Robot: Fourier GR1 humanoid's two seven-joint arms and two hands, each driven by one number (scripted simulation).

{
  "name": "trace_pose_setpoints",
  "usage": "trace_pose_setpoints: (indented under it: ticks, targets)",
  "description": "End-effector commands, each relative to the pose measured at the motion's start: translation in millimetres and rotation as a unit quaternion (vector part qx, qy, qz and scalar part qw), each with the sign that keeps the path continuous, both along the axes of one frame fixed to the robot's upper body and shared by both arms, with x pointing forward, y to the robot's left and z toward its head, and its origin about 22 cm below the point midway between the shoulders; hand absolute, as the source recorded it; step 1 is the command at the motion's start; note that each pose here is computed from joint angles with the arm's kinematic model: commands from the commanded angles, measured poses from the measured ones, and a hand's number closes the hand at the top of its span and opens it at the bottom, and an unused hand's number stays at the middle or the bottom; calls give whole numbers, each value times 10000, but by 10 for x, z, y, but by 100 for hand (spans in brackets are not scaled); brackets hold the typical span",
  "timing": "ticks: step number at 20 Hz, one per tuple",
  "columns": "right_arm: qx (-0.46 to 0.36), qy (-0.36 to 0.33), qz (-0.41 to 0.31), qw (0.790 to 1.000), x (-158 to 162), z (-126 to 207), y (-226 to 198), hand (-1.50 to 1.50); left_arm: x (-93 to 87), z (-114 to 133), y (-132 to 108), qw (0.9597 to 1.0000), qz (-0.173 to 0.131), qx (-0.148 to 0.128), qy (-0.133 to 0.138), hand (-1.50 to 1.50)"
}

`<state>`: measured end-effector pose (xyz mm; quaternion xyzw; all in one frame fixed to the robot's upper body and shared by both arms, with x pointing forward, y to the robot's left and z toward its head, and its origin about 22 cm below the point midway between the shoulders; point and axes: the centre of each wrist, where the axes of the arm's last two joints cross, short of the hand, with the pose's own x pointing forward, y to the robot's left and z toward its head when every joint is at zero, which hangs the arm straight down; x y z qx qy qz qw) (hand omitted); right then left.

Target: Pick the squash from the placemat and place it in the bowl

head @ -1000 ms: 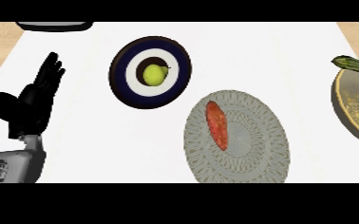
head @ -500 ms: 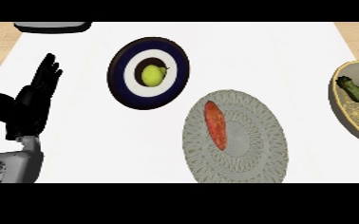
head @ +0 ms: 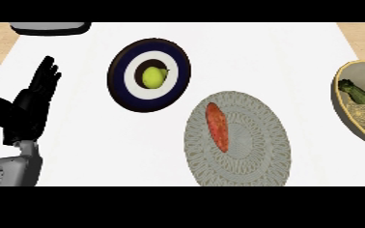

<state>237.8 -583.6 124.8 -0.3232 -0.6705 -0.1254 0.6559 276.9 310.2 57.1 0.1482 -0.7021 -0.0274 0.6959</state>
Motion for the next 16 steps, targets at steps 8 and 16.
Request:
trace_pose_setpoints:
  ticks: [8, 16]
  targets:
    - [721, -384, 229, 9964, -1345, 45, -676, -150, 54, 17, 54, 10000, -6, 46, -61, 0]
    - [873, -754, 626, 9913, -1685, 116, -766, -150, -137, -203, -188, 10000, -91, 11, -25, 0]
